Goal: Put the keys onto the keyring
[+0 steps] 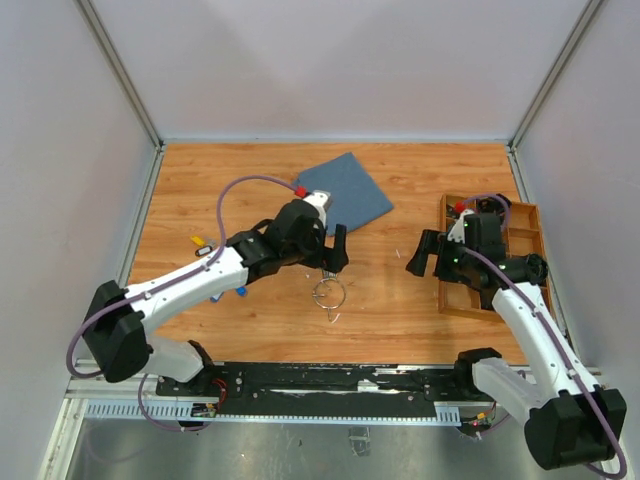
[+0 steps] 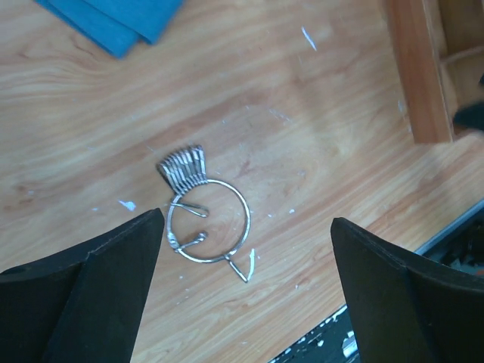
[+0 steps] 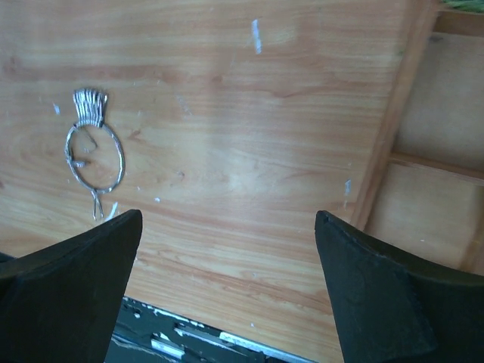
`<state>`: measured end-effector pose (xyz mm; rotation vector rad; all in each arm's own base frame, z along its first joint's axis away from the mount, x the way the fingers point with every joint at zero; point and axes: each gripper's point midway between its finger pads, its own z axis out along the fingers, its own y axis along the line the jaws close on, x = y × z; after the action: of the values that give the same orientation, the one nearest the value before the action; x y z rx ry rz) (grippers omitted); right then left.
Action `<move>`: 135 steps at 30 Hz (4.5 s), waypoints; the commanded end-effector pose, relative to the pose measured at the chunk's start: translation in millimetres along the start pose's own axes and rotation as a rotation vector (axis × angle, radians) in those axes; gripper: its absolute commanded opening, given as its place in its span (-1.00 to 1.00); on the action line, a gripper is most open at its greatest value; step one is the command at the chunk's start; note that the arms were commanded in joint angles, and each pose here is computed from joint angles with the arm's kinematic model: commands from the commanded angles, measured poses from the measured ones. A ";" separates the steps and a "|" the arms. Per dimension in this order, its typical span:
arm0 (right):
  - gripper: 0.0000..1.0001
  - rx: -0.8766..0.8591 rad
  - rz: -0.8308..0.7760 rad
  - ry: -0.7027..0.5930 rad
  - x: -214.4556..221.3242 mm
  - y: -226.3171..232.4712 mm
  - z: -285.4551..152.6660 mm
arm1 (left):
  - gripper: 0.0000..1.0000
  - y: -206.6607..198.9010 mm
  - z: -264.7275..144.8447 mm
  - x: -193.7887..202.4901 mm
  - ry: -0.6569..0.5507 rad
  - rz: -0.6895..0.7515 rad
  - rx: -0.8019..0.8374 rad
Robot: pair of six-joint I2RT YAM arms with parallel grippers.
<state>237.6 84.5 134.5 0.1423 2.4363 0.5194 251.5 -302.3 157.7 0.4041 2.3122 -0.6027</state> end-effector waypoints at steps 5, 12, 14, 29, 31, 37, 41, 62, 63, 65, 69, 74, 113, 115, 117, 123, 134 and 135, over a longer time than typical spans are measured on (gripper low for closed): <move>0.94 -0.017 -0.271 0.046 43.4 62.3 14.6 | 0.99 58.4 -47.5 -41.7 -0.200 -0.109 -0.087; 0.63 -0.075 -0.365 0.104 88.1 123.2 41.5 | 0.99 86.1 -93.1 -53.4 -0.351 -0.153 -0.195; 0.52 -0.084 -0.387 0.140 105.7 134.8 54.0 | 0.99 90.2 -99.9 -50.5 -0.362 -0.160 -0.211; -0.07 -0.111 -0.437 0.218 158.5 182.4 98.2 | 0.96 95.3 -111.6 -34.4 -0.367 -0.171 -0.209; -0.11 -0.105 -0.442 0.239 165.4 182.6 101.4 | 0.96 95.9 -112.6 -33.2 -0.369 -0.171 -0.209; -0.30 -0.069 -0.461 0.285 178.2 178.5 108.0 | 0.95 98.0 -112.0 -29.2 -0.360 -0.166 -0.217; -0.46 -0.032 -0.467 0.296 179.9 170.1 108.7 | 0.94 97.9 -112.1 -29.5 -0.362 -0.165 -0.215; -0.99 -0.069 -0.842 0.119 116.3 152.8 53.8 | 0.93 73.0 -128.2 -57.2 -0.415 -0.124 -0.109; -0.99 -0.092 -0.892 0.094 108.0 153.6 43.6 | 0.93 68.3 -131.6 -62.1 -0.419 -0.109 -0.092; -0.99 -0.130 -0.945 0.072 98.0 153.3 27.1 | 0.93 60.7 -138.5 -71.1 -0.430 -0.078 -0.064; -0.99 -0.267 -1.064 0.000 82.6 163.9 -7.5 | 0.93 43.2 -154.8 -87.8 -0.457 -0.001 0.004; -0.99 -0.392 -1.168 -0.026 67.0 175.9 -56.9 | 0.86 10.6 -174.1 -99.5 -0.469 0.086 0.156; -0.99 -0.509 -1.314 -0.350 -17.0 256.7 -126.0 | 0.15 -90.0 -168.5 -76.4 -0.344 -0.129 0.643; -0.99 -0.510 -1.315 -0.352 -17.3 257.0 -126.4 | 0.07 -92.6 -167.2 -76.1 -0.339 -0.130 0.652; -0.99 -0.510 -1.316 -0.352 -17.4 256.9 -126.4 | 0.01 -94.7 -165.3 -74.8 -0.329 -0.131 0.658; -0.99 -0.516 -1.312 -0.358 -17.8 258.8 -126.8 | -0.15 -95.4 -156.8 -69.6 -0.305 -0.136 0.653; -0.99 -0.512 -1.300 -0.387 -22.4 261.0 -128.5 | -0.22 -97.1 -151.7 -67.2 -0.289 -0.144 0.655; -0.99 -0.517 -1.301 -0.389 -21.9 262.0 -129.0 | -0.23 -97.2 -150.8 -66.7 -0.286 -0.145 0.655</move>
<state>168.4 272.5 317.0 -1.3602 1.5609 0.3751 175.9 -307.3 329.0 0.3958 1.8568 -1.3662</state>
